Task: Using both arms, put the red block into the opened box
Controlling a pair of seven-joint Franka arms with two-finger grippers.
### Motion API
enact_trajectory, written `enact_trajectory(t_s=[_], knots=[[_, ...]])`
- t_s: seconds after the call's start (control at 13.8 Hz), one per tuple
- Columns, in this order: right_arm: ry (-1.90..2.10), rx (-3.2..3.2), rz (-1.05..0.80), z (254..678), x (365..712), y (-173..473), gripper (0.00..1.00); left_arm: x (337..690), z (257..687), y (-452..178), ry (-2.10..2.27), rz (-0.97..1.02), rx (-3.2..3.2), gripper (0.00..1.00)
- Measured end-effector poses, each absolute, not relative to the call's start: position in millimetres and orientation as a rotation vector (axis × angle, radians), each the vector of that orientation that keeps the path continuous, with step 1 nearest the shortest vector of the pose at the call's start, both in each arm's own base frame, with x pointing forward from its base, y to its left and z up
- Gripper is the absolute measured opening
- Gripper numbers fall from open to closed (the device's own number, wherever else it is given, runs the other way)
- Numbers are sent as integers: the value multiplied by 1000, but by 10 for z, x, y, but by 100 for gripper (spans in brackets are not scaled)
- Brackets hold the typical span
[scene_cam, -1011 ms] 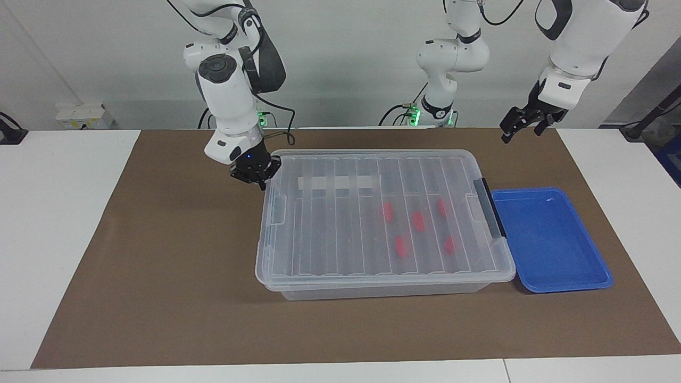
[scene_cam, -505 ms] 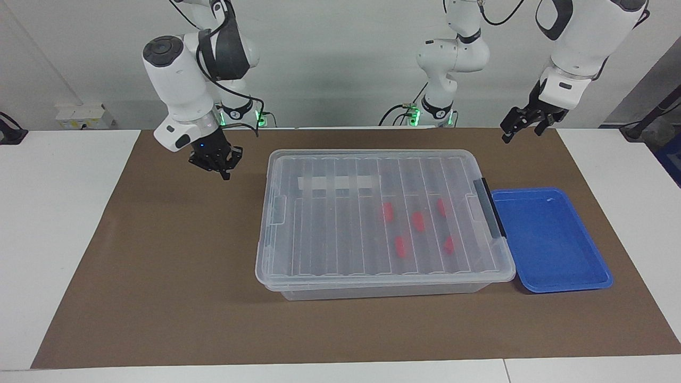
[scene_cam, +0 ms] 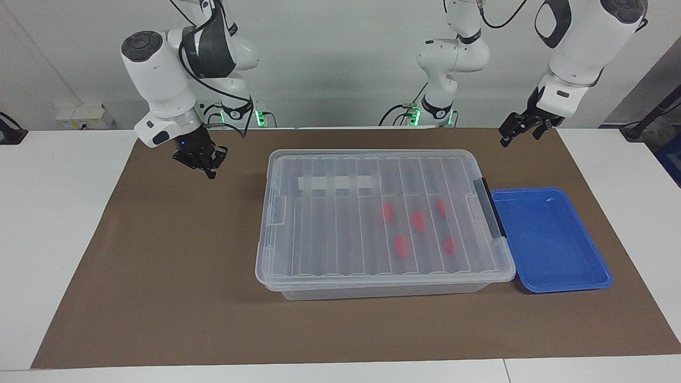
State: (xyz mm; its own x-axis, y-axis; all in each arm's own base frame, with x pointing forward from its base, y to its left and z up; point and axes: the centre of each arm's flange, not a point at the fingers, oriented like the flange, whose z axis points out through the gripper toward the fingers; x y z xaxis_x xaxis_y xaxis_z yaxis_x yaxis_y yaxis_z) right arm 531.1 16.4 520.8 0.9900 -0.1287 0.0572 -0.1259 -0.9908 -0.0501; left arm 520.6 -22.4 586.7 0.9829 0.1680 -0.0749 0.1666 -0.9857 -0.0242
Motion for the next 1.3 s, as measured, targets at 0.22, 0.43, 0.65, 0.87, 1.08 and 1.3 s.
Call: enact_trajectory(t_s=[0.22, 0.43, 0.65, 0.87, 1.08, 1.3], knots=[[247, -3085, -84, 5451, 5312, -17, 60, 5237, 5891, -255, -255, 131, -3108, 100], [278, -3086, -111, 5704, 5323, -144, 90, 5240, 5926, -254, -256, 122, -3110, 100], [287, -3106, -120, 5925, 5316, -213, 100, 5228, 6003, -242, -259, 98, -3113, 100], [283, -3115, -105, 6151, 5331, -219, 100, 5218, 6025, -224, -264, 91, -3114, 100], [259, -3136, -75, 6325, 5383, -161, 100, 5218, 6025, -215, -266, 92, -3114, 100], [257, -3151, -62, 6373, 5447, 87, 100, 5218, 6025, -215, -267, 92, -3114, 100]])
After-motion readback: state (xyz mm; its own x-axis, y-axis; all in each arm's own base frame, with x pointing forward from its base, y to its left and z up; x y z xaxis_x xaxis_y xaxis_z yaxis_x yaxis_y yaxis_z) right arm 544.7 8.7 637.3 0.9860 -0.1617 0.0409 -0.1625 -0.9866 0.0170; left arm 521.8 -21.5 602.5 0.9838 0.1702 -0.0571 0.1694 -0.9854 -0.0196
